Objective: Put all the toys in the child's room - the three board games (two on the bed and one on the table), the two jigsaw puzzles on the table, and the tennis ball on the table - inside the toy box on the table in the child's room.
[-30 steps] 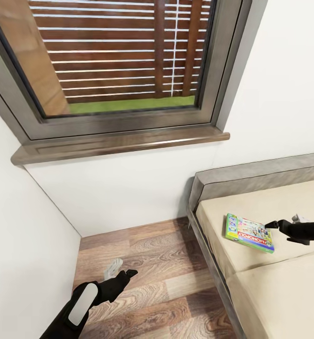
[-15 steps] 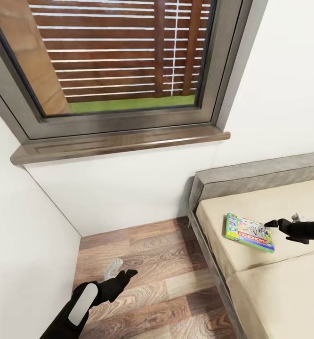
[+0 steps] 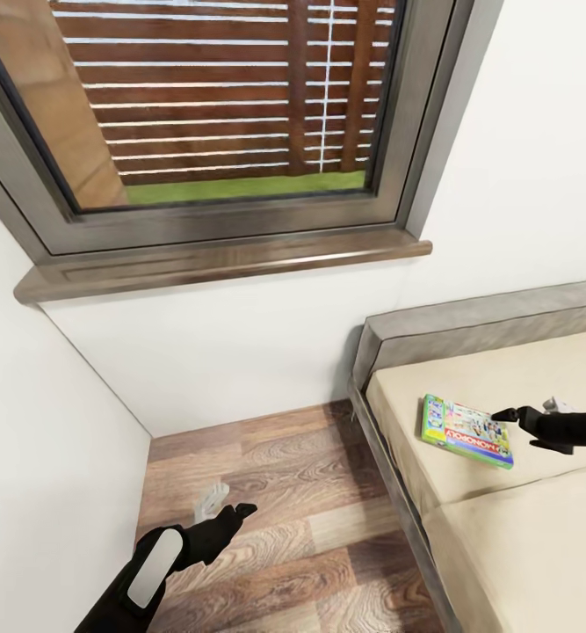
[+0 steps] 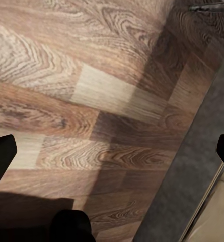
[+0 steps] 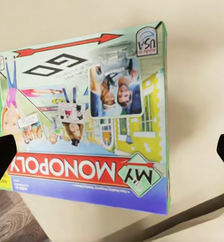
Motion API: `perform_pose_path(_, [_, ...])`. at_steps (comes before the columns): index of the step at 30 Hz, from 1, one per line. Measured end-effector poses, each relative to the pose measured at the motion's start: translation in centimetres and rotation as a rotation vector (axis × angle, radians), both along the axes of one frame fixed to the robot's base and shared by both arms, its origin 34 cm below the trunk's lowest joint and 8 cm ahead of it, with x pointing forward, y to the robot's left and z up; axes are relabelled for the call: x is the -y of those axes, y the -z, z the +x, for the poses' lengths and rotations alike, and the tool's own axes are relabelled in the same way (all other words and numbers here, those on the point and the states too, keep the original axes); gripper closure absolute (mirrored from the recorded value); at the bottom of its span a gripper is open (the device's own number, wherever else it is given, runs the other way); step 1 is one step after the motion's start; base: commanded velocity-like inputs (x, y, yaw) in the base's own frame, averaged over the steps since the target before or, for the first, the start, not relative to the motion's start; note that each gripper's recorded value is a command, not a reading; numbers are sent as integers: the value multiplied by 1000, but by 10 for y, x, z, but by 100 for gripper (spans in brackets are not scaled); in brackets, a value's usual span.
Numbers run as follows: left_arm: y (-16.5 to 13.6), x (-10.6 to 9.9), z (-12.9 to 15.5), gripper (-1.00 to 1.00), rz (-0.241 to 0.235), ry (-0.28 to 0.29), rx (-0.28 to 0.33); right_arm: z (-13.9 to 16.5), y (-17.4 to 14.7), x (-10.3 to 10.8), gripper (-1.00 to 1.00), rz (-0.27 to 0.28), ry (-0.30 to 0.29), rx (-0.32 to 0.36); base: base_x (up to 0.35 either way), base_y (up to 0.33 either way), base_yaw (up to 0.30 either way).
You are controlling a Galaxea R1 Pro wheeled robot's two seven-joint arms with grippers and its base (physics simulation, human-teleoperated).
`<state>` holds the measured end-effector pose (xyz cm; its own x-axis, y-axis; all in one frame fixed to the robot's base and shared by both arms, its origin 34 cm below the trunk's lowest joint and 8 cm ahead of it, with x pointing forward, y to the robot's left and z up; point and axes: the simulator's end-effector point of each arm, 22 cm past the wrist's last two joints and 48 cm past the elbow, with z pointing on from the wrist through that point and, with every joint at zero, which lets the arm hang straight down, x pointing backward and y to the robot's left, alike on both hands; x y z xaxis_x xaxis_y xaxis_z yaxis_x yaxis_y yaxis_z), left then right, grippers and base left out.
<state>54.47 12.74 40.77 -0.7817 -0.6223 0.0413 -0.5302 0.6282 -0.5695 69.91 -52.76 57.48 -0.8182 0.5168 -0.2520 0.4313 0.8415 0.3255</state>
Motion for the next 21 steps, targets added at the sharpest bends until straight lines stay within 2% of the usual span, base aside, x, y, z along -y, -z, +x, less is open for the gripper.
perform_pose_path(21, [12, 0, -9, -100, 0, 0, -29, 0, 14, -5, -100, 32, 15, -10, 0, 0, 0])
